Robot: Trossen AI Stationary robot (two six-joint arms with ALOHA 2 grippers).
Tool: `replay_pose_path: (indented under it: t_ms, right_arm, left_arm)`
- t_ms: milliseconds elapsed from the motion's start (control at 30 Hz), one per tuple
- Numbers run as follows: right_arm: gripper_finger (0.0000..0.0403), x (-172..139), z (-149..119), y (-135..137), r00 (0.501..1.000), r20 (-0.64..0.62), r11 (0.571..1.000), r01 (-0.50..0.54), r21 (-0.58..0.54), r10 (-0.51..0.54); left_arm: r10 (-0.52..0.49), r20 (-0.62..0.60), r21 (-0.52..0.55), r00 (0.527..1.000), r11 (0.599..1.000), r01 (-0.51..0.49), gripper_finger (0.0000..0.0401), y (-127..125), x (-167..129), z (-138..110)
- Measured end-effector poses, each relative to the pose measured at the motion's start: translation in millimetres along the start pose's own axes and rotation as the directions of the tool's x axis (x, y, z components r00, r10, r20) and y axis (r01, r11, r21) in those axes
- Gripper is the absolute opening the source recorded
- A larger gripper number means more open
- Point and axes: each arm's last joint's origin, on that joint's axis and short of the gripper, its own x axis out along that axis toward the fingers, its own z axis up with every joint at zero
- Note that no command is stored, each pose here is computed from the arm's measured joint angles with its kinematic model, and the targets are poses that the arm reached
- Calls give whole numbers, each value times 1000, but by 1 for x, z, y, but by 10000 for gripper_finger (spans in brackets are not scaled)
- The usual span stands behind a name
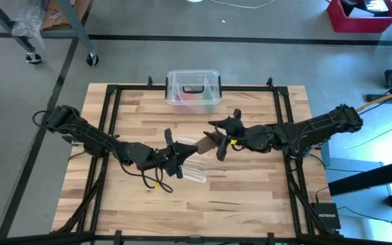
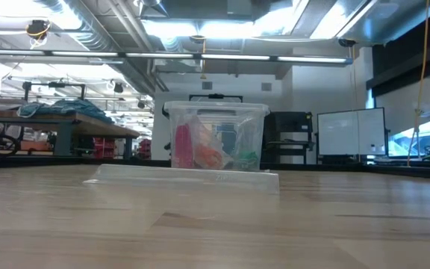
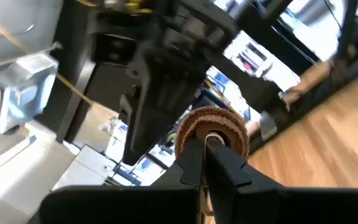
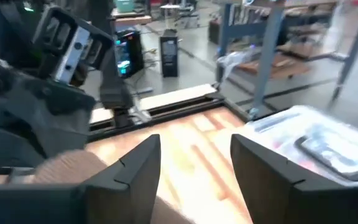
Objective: Roll bandage
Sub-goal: Roll the brown bandage, then open the transparent zip bag
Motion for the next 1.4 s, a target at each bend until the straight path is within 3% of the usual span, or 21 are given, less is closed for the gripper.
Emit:
replay_pose_path:
  t_ms: [200, 533, 633, 800, 967, 1133, 1400]
  right_arm:
    - [198, 6, -14, 2, 994, -102, 999, -34, 41, 38]
    - [198, 8, -30, 6, 940, -278, 980, -180, 86, 197]
    - [198, -4, -22, 3, 907, -325, 964, -252, 91, 268]
    - [198, -27, 5, -8, 905, -330, 963, -263, 64, 269]
    - [198, -43, 6, -15, 886, -390, 964, -265, 20, 252]
    - [198, -44, -29, -12, 868, -470, 979, -199, -30, 162]
    - [198, -31, -116, -22, 861, -504, 994, -106, -39, 72]
  left_arm:
    - [-47, -29, 142, 998, 989, 50, 0, -5, 1, -4]
    - [-104, -58, 375, 993, 919, 118, 0, -12, -2, -7]
    - [-107, -55, 379, 993, 918, 120, 1, -13, -3, -6]
    - [-99, -49, 371, 994, 922, 110, 1, -12, -3, -4]
    - [-99, -50, 349, 994, 931, 110, 1, -12, -3, -4]
    - [-105, -58, 325, 993, 938, 118, 1, -13, -3, -5]
    - [-109, -84, 154, 990, 981, 121, 1, -12, 0, -11]
